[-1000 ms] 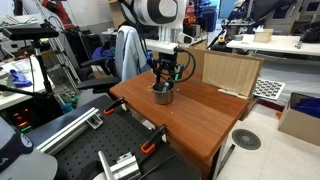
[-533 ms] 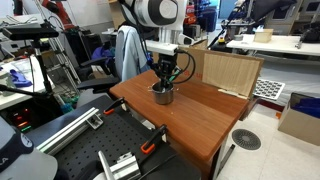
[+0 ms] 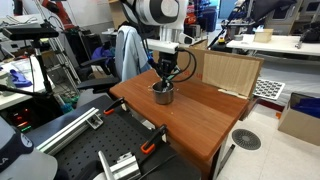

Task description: Put the marker in the pot on the table

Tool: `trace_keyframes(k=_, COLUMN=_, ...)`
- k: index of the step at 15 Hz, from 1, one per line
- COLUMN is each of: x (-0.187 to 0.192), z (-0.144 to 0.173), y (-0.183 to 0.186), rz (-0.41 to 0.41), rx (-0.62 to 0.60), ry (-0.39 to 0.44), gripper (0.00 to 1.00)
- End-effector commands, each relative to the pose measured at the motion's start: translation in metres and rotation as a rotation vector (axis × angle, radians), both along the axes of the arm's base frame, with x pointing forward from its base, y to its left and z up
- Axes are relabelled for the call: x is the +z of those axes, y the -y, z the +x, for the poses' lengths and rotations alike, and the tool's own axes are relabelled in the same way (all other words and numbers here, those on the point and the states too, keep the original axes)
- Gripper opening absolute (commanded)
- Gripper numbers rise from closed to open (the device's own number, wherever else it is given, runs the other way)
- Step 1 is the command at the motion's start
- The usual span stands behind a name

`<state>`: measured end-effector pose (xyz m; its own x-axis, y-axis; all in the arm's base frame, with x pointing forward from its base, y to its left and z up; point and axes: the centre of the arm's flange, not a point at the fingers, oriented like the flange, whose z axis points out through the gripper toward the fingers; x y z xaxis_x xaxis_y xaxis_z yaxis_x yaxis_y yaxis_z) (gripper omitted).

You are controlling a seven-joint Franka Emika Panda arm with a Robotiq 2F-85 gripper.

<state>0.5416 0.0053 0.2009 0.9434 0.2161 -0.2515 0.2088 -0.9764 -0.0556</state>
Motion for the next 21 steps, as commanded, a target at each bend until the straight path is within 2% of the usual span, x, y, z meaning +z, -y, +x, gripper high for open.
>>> trace_keyframes(k=1, x=-0.0033, z=0.0061, y=-0.0008, rz=-0.013, rx=0.001, ry=-0.006, gripper=0.0)
trace_keyframes(k=5, x=-0.0029, z=0.0069, y=-0.001, rz=-0.011, rx=-0.002, ry=-0.004, gripper=0.0)
trace_keyframes(k=6, x=-0.0028, z=0.0072, y=-0.0012, rz=-0.012, rx=-0.006, ry=-0.002, gripper=0.26)
trace_keyframes(k=7, x=-0.0024, z=0.0074, y=-0.0017, rz=-0.013, rx=-0.007, ry=-0.003, gripper=0.27)
trace_keyframes(k=8, x=-0.002, z=0.0075, y=-0.0017, rz=-0.012, rx=-0.008, ry=-0.002, gripper=0.32)
trace_keyframes(k=12, x=-0.0022, z=0.0104, y=-0.002, rz=-0.016, rx=-0.013, ry=-0.003, gripper=0.61)
trace_keyframes(k=13, x=-0.0024, z=0.011, y=-0.0018, rz=-0.018, rx=-0.007, ry=0.002, gripper=0.19)
trace_keyframes(k=14, x=-0.0029, z=0.0115, y=-0.0017, rz=-0.019, rx=-0.006, ry=0.002, gripper=0.24)
trace_keyframes(k=15, x=-0.0036, z=0.012, y=-0.0016, rz=-0.02, rx=-0.005, ry=0.003, gripper=0.23)
trace_keyframes(k=18, x=-0.005, z=0.013, y=-0.0017, rz=-0.026, rx=-0.003, ry=0.003, gripper=0.01)
trace_keyframes(k=21, x=-0.0049, z=0.0136, y=-0.0022, rz=-0.031, rx=0.002, ry=0.003, gripper=0.04)
